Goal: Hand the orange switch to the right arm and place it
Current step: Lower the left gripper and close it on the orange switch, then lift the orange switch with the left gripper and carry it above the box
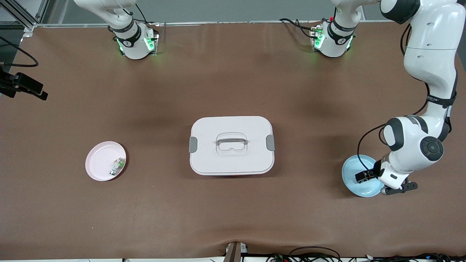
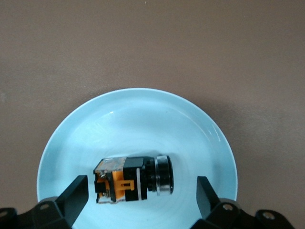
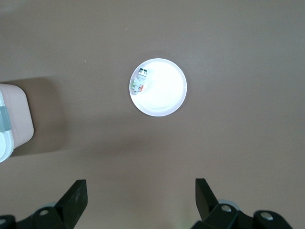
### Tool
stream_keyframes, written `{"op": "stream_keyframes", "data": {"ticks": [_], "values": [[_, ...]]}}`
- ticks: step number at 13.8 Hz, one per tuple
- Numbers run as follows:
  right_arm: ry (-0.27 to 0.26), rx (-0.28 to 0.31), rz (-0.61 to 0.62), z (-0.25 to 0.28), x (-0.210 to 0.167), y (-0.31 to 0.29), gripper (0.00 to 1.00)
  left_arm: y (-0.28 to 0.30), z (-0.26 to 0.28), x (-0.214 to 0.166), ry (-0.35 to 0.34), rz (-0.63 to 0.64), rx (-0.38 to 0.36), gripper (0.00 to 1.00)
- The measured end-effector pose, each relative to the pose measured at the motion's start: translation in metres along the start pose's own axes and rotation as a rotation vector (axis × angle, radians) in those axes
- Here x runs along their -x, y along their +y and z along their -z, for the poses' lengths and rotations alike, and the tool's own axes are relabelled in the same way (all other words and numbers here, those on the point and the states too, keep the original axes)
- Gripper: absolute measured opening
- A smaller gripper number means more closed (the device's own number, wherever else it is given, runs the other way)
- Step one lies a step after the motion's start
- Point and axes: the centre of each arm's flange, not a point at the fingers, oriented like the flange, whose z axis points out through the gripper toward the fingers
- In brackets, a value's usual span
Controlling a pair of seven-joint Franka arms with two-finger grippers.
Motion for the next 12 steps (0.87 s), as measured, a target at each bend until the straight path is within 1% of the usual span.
{"op": "stream_keyframes", "data": {"ticks": [3, 10, 11, 12], "values": [[0.000, 0.000, 0.000, 0.000, 0.000, 0.000, 1.00, 0.000, -0.008, 0.000, 0.013, 0.001, 0.003, 1.00], [0.000, 0.000, -0.001, 0.000, 0.000, 0.000, 1.00, -0.004, -0.022, 0.002, 0.008, 0.004, 0.002, 1.00], [0.000, 0.000, -0.001, 0.000, 0.000, 0.001, 1.00, -0.004, -0.022, 0.002, 0.008, 0.004, 0.002, 0.93], [0.000, 0.000, -0.002, 0.000, 0.000, 0.001, 1.00, -0.004, -0.022, 0.002, 0.008, 0.003, 0.002, 0.82]]}}
